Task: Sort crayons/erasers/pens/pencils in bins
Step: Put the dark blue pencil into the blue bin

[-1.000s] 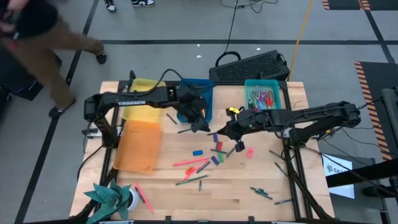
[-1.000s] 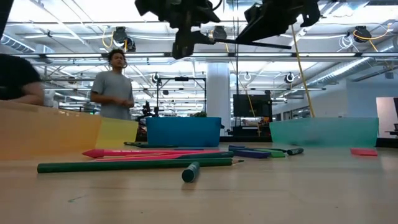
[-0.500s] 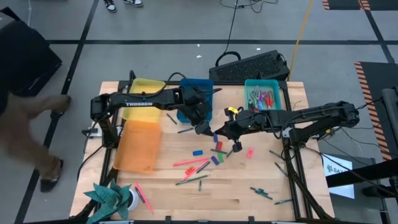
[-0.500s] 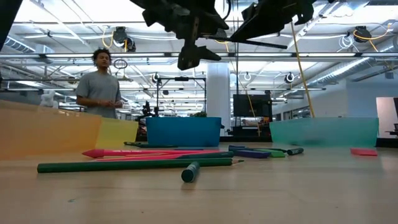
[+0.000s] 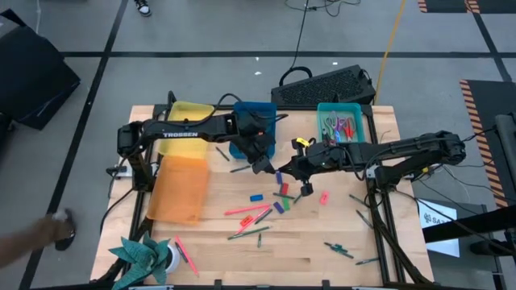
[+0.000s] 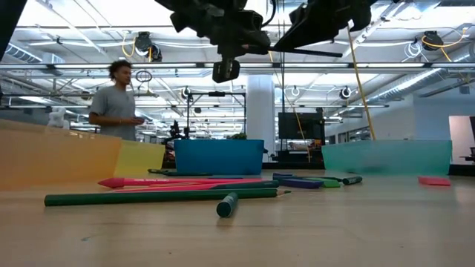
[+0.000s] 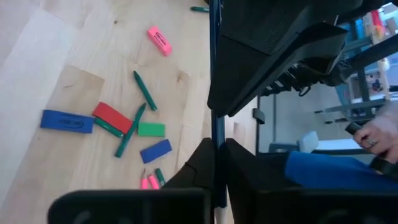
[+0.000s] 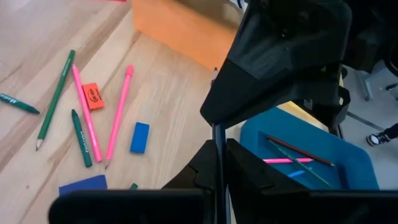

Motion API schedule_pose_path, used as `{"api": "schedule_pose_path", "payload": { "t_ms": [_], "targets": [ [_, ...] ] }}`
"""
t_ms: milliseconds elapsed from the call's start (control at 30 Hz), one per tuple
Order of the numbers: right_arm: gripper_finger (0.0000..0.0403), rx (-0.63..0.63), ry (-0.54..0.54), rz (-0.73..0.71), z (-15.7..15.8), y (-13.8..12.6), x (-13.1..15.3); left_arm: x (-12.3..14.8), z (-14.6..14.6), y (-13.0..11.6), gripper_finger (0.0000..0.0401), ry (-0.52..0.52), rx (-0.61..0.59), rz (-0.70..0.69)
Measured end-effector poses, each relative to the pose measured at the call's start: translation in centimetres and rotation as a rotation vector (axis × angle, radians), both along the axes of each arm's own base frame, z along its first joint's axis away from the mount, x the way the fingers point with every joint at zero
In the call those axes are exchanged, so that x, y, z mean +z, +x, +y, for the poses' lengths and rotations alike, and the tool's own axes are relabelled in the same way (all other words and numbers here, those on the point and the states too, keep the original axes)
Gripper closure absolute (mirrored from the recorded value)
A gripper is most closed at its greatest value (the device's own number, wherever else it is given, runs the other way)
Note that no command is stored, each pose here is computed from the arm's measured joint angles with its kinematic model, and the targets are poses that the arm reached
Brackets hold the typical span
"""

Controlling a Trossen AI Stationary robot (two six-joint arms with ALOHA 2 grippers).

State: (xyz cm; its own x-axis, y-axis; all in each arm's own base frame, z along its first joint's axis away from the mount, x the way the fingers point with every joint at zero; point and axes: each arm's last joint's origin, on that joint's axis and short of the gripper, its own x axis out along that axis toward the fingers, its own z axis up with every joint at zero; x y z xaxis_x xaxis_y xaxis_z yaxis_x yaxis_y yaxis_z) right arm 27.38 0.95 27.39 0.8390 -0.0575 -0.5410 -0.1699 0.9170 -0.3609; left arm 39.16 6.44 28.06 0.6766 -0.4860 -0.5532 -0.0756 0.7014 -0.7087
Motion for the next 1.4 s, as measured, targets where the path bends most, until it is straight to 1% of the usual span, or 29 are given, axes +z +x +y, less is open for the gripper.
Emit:
{"api": "schedule_pose_path", "payload": {
  "t_ms": [67,167,267,433,500,567,633,700,800,933,1000,1067,1167,1233,1400],
  "targets": [
    [0.0387,-0.001,0.000,0.003,0.0,0.0,0.0,0.0,-0.1,0.0,0.0384,0.010,0.003,0.001],
    [0.0385,-0.003,-0.002,0.003,0.0,0.0,0.0,0.0,-0.2,0.1,0.0373,0.018,0.006,-0.001],
    [0.0369,-0.004,-0.005,0.003,0.1,0.0,0.0,0.0,-0.2,0.1,0.0384,0.033,0.015,0.001],
    [0.0310,-0.014,-0.010,-0.019,0.4,0.0,0.2,0.0,-0.2,0.1,0.0387,0.068,0.036,0.000],
    [0.0282,-0.044,-0.023,-0.029,0.7,-0.3,0.5,0.0,0.0,0.0,0.0387,0.080,0.055,0.009],
    [0.0257,-0.081,-0.039,-0.051,1.0,-0.6,0.9,0.5,0.6,-0.7,0.0387,0.105,0.082,0.027],
    [0.0235,-0.123,-0.060,-0.081,1.3,-1.2,1.6,1.2,1.5,-1.5,0.0387,0.153,0.131,0.030],
    [0.0217,-0.173,-0.070,-0.122,1.4,-2.0,2.5,1.8,2.7,-2.8,0.0387,0.210,0.204,0.076],
    [0.0201,-0.244,-0.063,-0.182,1.5,-3.3,3.8,2.5,5.0,-4.5,0.0387,0.304,0.368,0.143],
    [0.0196,-0.323,-0.042,-0.237,1.2,-4.6,4.9,2.2,8.4,-6.8,0.0387,0.427,0.649,0.318],
    [0.0197,-0.356,-0.035,-0.262,1.0,-5.1,5.3,1.4,9.4,-7.5,0.0387,0.482,0.746,0.418],
    [0.0198,-0.374,-0.044,-0.266,0.9,-5.3,5.4,0.9,10.0,-7.3,0.0387,0.515,0.820,0.446],
    [0.0199,-0.374,-0.045,-0.256,0.9,-5.4,5.4,-0.2,10.4,-6.9,0.0387,0.527,0.880,0.487],
    [0.0199,-0.378,-0.038,-0.257,0.9,-5.5,5.4,-1.0,10.7,-6.4,0.0387,0.515,0.904,0.502],
    [0.0199,-0.384,-0.026,-0.257,0.9,-5.5,5.4,-4.9,11.1,-4.9,0.0380,0.500,0.848,0.614]
  ]
}}
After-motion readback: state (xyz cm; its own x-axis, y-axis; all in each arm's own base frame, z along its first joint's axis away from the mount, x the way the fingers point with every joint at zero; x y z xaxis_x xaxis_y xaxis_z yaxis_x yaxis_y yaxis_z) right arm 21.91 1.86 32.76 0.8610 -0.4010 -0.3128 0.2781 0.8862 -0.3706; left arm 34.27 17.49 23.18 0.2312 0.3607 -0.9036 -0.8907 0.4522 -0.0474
